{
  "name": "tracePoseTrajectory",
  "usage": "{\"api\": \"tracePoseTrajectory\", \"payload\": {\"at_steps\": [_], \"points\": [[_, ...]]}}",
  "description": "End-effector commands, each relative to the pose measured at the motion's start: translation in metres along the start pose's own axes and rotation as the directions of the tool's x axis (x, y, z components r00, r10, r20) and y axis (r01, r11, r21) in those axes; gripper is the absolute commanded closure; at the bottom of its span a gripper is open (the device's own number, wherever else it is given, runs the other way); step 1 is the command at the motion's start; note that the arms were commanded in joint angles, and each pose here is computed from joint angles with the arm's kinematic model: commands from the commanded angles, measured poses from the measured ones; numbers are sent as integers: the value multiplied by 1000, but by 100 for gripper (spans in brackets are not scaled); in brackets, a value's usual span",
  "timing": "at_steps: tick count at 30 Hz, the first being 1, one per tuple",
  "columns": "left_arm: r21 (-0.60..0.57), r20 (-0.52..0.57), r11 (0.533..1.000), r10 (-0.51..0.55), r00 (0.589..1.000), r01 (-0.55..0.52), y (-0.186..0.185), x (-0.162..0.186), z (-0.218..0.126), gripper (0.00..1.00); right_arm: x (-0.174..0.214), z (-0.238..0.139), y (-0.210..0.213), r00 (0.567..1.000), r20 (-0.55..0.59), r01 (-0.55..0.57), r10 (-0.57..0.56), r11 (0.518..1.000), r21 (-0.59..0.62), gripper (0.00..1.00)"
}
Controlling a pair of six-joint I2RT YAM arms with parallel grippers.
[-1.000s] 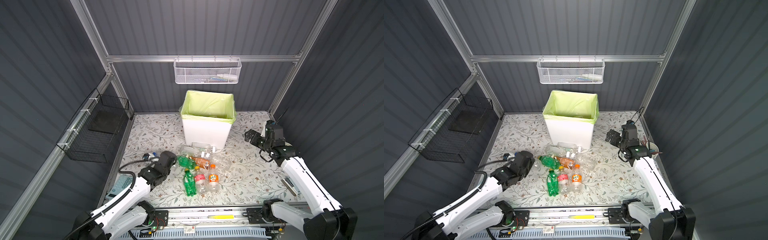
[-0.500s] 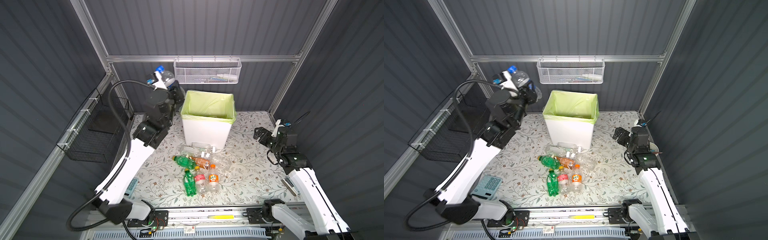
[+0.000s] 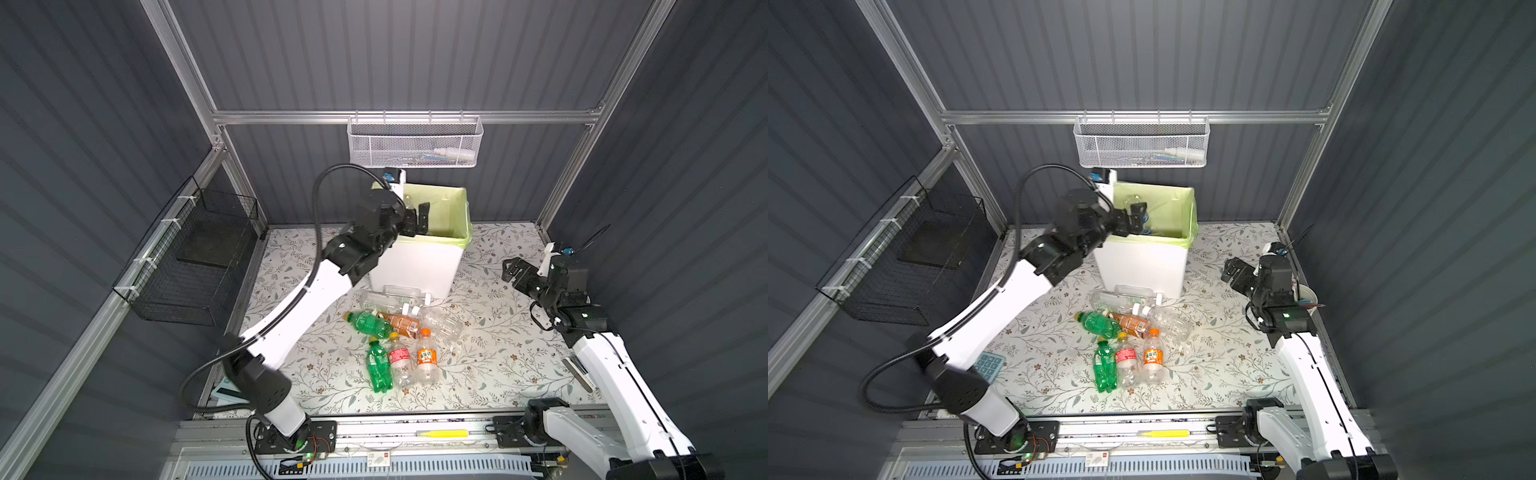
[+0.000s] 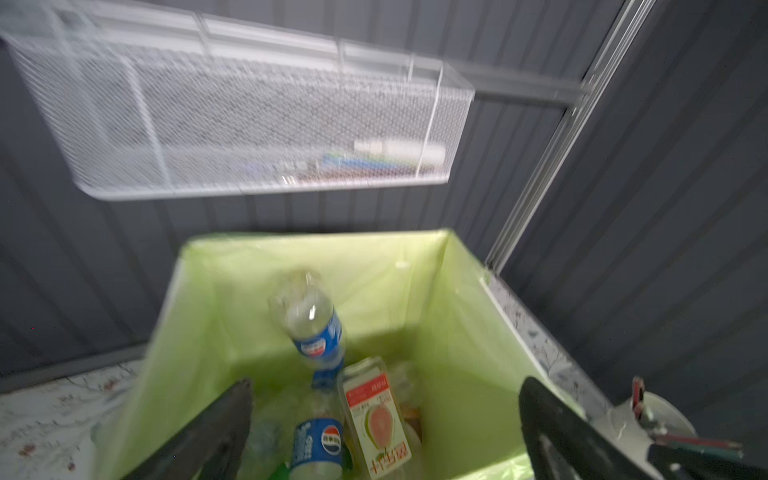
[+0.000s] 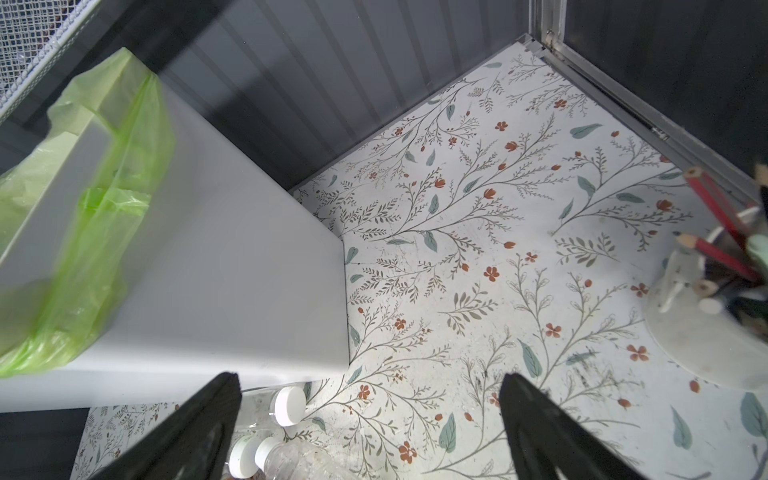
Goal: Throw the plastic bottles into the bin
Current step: 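Lift the water bottle with the left gripper and release it over the bin, then lower the left gripper toward the green soda bottles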
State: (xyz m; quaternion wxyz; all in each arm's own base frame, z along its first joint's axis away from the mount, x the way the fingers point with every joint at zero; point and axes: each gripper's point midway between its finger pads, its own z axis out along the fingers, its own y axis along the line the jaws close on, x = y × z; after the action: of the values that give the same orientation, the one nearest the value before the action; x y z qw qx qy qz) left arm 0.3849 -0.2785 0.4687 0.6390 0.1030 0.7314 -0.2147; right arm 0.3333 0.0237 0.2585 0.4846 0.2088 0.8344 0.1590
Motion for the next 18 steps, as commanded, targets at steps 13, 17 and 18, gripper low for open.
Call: {"api": "tracePoseTrajectory", "payload": {"at_steps": [13,17,18], "points": [[-388,-293,922,-111,950,-12,98,125,-82,0,10,7,3,998,-39,-44,43,999,-28,1],[-468,-413,884,-195,890,-24,113,173,-116,0,15,10,0,997,-46,-56,55,998,-18,1],[-480,-437,877,-215,874,-24,114,185,-123,0,16,12,-1,997,-49,-58,57,998,-15,1]]}}
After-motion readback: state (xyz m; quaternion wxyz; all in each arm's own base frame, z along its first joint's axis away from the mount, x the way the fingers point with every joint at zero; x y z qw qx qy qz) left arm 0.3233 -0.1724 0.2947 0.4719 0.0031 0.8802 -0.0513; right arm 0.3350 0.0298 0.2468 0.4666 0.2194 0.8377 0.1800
